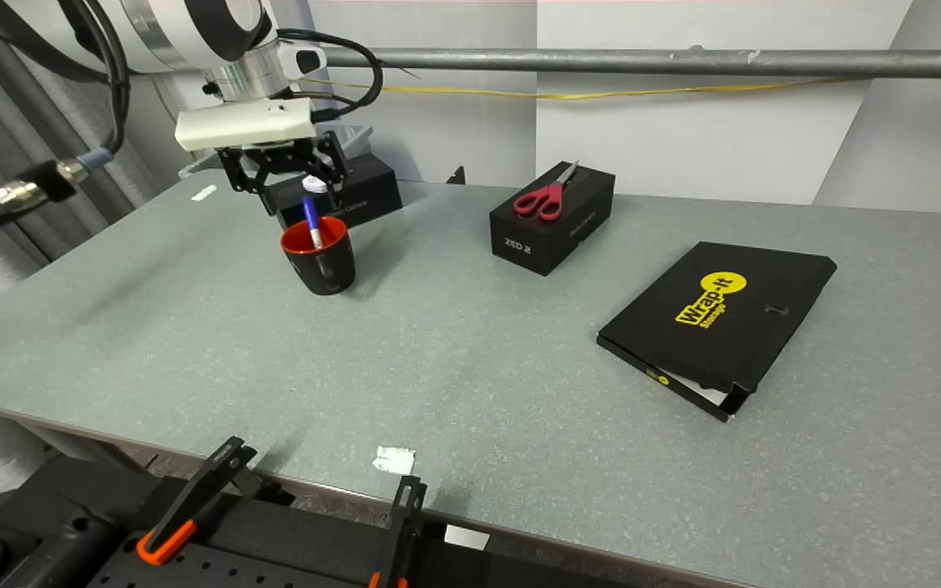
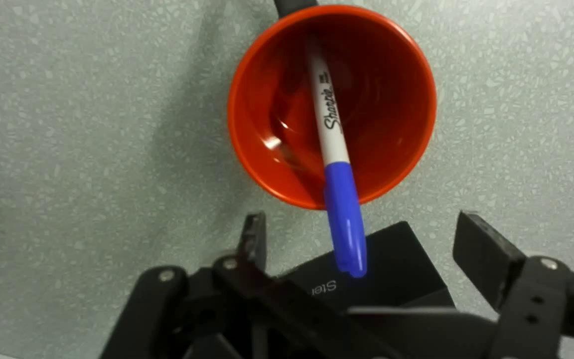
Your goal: Take the marker from the black cup and put it on the table
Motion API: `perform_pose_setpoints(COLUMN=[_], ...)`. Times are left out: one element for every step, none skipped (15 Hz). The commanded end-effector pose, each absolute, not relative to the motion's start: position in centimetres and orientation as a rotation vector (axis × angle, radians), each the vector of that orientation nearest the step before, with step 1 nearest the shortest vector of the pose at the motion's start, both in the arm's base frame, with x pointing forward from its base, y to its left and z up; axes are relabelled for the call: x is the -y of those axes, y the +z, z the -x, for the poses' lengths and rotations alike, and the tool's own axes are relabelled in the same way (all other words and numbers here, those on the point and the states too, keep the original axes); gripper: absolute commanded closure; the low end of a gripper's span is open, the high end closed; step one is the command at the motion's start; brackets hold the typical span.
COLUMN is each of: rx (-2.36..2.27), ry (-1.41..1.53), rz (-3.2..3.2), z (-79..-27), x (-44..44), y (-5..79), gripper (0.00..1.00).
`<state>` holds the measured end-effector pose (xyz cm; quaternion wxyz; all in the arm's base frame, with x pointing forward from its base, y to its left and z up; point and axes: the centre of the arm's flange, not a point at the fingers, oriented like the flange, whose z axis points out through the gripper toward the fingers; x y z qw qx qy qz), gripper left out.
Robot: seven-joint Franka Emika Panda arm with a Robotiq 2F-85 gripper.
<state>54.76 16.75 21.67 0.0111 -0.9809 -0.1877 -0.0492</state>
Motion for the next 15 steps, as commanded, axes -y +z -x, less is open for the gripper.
perform_pose_setpoints(rx=[0.595,0.595,0.597,0.600,0.601,0.599,0.595,0.589,0.584,0.581,0.575,0.570,0.563,0.557,0.550], ry=[-0.207,-0.212,-0.216,-0.222,-0.225,-0.231,-0.233,-0.238,-0.239,-0.241,-0.245,-0.249,-0.258,-0.265,-0.275], rz=[3.058,3.056,3.052,3.050,3.045,3.044,3.042,3.042,3.041,3.040,3.041,3.040,3.039,3.039,3.042], z=[-55.3,-55.2,-55.0,-54.9,-54.8,-54.8,-54.9,-54.9,-55.0,-55.0,-55.1,-55.2,-55.3,-55.3,-55.3], x=[-17.5,-17.6,-17.5,-17.5,-17.5,-17.4,-17.3,-17.2,-17.1,-17.0,-16.9,-16.8,-16.6,-16.4,-16.3], y=[21.6,21.8,22.1,22.3,22.6,22.8,23.0,23.1,23.3,23.4,23.5,23.8,24.1,24.4,24.7], gripper=[0.27,0.32,0.39,0.49,0.56,0.64,0.73,0.80,0.89,0.96,1.00,1.00,1.00,0.98,0.98])
